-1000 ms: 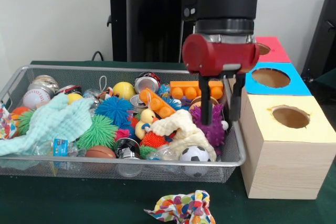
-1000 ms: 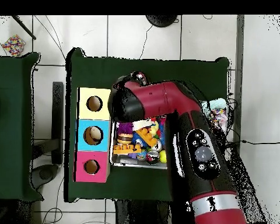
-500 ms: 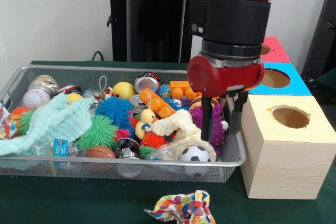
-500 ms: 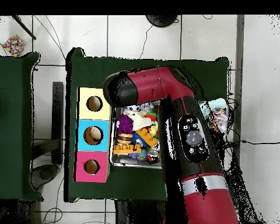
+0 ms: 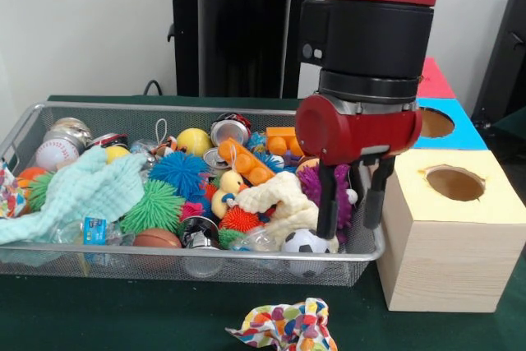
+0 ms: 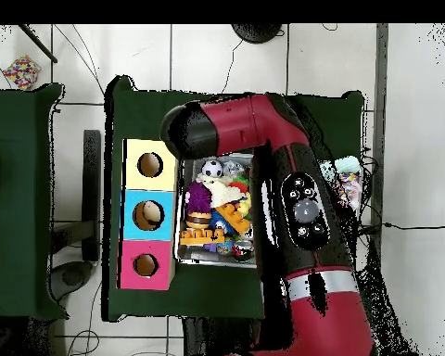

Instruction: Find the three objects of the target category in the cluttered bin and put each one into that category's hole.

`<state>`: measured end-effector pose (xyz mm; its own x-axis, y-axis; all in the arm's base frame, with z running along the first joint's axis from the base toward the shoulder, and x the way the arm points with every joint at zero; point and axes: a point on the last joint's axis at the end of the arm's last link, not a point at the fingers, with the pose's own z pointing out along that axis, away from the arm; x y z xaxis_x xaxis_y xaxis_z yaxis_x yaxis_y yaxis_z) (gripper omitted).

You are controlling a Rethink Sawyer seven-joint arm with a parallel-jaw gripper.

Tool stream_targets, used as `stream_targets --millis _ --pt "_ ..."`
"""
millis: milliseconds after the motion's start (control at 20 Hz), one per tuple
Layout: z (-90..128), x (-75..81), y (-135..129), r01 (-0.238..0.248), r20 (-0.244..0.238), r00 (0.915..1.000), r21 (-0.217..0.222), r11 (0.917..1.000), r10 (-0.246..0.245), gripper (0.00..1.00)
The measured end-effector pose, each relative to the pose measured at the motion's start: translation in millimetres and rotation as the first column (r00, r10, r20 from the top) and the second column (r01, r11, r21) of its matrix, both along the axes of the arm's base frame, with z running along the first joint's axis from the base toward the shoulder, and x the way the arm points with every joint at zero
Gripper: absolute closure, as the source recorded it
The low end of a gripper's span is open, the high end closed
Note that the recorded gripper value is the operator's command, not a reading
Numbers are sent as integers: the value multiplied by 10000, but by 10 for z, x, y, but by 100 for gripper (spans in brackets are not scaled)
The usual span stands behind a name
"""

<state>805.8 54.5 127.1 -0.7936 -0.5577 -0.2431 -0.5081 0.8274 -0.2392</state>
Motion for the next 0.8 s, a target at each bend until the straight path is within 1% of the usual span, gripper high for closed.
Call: stream_targets --millis 50,400,650,800 --pt "18 61 -6 -13 129 9999 -82 10000 14 0" --pt "21 247 28 -100 383 9992 -418 9991 116 0" --pt "-87 345 56 -166 441 9988 -635 9978 195 0" --pt "-194 369 64 -175 307 9993 -747 9971 198 0"
